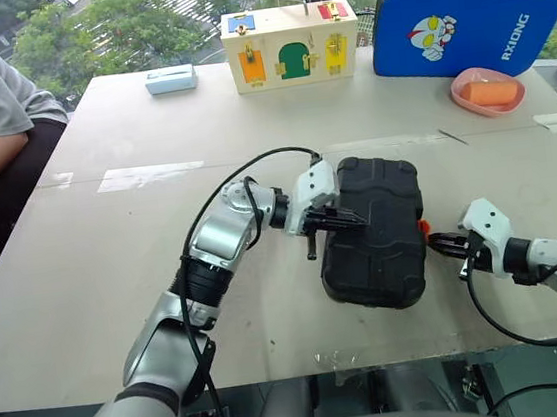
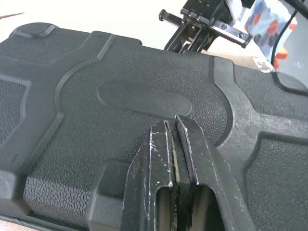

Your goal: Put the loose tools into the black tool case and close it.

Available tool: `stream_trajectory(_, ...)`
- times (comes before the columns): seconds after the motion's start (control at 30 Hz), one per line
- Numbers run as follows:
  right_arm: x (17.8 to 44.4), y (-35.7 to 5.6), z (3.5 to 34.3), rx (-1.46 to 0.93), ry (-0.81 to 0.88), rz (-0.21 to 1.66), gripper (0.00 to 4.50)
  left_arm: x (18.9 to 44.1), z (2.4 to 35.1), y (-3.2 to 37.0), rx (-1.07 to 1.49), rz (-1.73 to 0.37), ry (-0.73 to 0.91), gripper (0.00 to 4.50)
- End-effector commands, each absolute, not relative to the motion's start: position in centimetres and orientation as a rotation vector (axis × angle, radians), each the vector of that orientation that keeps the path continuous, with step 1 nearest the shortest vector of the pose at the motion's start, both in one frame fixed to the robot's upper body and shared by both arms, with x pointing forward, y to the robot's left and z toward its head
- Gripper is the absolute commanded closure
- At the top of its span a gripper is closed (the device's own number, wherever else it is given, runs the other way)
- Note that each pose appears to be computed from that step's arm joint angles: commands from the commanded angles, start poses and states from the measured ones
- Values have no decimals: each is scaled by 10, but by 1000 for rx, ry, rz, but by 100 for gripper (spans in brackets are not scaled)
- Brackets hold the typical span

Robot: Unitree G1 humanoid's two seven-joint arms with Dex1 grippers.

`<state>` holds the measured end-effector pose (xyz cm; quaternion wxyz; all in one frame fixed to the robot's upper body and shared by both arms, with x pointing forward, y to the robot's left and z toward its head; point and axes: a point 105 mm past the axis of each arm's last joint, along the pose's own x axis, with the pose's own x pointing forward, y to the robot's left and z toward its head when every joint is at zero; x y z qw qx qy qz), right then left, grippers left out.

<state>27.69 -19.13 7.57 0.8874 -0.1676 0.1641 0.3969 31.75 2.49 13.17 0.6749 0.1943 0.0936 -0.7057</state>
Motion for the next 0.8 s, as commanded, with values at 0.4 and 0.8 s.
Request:
stream_trajectory(0.4, 290, -148, 144, -223, 94, 912, 450, 316, 96, 34, 566, -1593, 348, 443)
stream_trajectory(0.8, 280, -130, 161, -188, 76, 998, 450, 321, 85, 35, 628, -1571, 360, 443)
